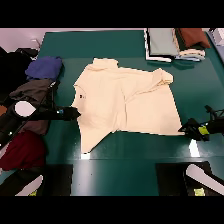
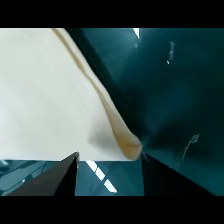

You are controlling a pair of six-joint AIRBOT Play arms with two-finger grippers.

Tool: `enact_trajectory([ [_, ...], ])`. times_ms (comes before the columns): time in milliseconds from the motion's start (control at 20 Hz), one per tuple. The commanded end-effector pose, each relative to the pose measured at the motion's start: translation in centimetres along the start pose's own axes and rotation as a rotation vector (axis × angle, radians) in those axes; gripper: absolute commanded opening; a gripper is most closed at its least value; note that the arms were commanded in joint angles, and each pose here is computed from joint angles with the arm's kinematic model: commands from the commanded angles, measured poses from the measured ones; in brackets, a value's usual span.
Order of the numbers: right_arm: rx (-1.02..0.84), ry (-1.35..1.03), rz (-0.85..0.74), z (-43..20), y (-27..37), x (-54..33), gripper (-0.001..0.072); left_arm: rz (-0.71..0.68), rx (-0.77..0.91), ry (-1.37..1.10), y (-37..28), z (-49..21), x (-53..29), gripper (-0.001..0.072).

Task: Fold the shirts.

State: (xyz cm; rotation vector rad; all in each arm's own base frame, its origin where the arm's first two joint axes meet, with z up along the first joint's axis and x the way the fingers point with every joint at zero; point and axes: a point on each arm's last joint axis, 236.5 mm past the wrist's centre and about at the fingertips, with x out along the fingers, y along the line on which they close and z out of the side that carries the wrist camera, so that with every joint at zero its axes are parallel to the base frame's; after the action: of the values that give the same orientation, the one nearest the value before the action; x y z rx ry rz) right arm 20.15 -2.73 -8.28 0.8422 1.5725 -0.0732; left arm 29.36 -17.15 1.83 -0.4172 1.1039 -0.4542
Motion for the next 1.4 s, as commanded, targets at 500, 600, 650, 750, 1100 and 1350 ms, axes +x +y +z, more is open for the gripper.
enact_trajectory([
  [500,-0.493,-0.603,0.063,5.3,15.9,-14.4,0.0014,-0.027,0.234,-0.332,-7.9,10.5,-12.7,0.0023],
  [600,-0.634,-0.825,0.102,3.7,21.4,-23.2,0.0014,-0.018,0.357,-0.521,-12.2,13.9,-20.9,0.0023],
  [650,-0.689,-0.927,0.119,2.3,23.4,-27.3,0.0014,-0.014,0.42,-0.632,-14.6,15.0,-25.7,0.0023],
  [750,-0.782,-1.111,0.13,-1.3,26.4,-34.8,0.0014,-0.014,0.519,-0.831,-18.8,15.5,-34.6,0.0023],
  [1100,-0.868,-1.386,0.01,-10.0,27.7,-47.6,0.0014,-0.092,0.672,-1.234,-26.8,11.0,-51.9,0.0022],
  [1350,-0.851,-1.292,0.03,-7.0,28.1,-46.4,0.0013,0.152,0.54,-1.062,-19.6,16.0,-45.4,0.0024],
])
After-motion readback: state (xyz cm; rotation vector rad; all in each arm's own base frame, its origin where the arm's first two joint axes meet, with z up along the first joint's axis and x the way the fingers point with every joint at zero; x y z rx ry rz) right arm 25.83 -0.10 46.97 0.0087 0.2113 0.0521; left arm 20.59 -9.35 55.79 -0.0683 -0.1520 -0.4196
